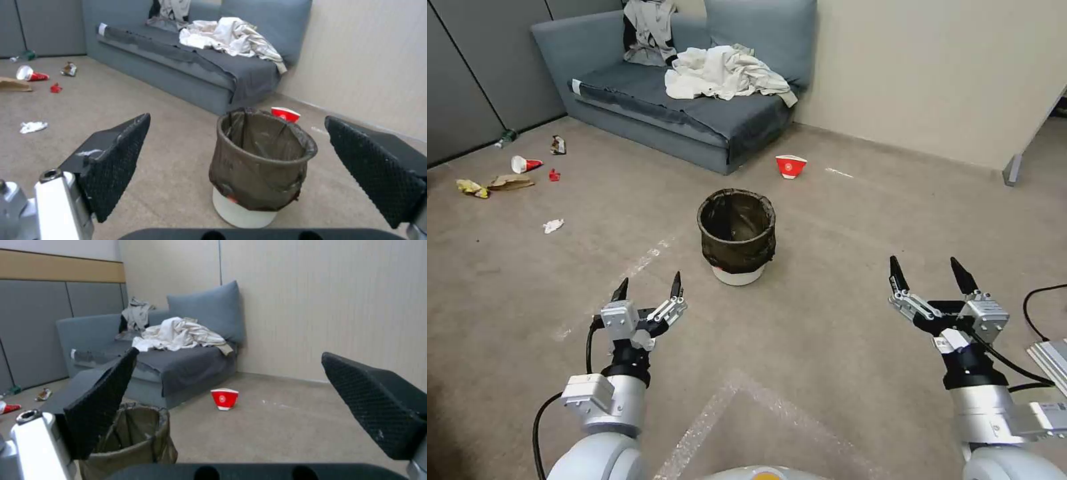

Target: Pick up the trash can from the floor.

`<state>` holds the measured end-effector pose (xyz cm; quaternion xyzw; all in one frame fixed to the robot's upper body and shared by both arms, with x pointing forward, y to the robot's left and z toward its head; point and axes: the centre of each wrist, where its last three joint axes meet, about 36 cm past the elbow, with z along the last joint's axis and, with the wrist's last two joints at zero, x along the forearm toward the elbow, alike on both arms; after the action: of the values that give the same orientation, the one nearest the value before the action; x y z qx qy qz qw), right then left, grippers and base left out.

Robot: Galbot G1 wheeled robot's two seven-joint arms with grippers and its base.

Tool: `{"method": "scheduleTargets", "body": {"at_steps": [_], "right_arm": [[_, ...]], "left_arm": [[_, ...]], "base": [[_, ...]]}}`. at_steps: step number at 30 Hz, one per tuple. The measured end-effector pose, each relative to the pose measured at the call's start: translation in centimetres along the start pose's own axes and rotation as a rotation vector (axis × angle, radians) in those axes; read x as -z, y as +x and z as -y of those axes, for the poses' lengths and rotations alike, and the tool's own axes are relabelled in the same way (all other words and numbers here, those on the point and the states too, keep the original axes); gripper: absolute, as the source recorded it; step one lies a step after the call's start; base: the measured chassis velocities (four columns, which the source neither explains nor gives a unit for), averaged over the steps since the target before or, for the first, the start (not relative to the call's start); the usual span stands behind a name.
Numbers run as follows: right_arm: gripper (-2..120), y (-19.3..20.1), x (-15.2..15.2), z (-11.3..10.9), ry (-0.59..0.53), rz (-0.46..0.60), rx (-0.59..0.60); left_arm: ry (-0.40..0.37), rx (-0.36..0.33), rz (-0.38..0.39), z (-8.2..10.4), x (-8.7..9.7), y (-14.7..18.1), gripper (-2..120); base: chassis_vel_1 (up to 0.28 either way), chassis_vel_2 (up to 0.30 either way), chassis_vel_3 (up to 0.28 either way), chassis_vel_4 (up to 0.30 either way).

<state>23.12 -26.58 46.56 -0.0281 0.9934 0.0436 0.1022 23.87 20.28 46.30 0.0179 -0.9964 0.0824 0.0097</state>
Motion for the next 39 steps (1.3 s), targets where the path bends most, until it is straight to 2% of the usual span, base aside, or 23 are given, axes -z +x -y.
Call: {"method": "scheduleTargets", "body": {"at_steps": [9, 39], "right_arm": [[100, -0.04, 0.06, -0.03, 0.000, 0.000, 0.005], [100, -0.15, -0.20, -0.03, 0.001, 0.005, 0.018]], "left_arm": [[-0.003, 0.001, 0.000, -0.06, 0.07, -0.03, 98], [-0.009, 0.009, -0.017, -0.37, -0.62, -0.74, 99]], "base": [[-0.070, 0.069, 0.080, -0.066], [-0.168, 0.172, 0.170, -0.177]]}}
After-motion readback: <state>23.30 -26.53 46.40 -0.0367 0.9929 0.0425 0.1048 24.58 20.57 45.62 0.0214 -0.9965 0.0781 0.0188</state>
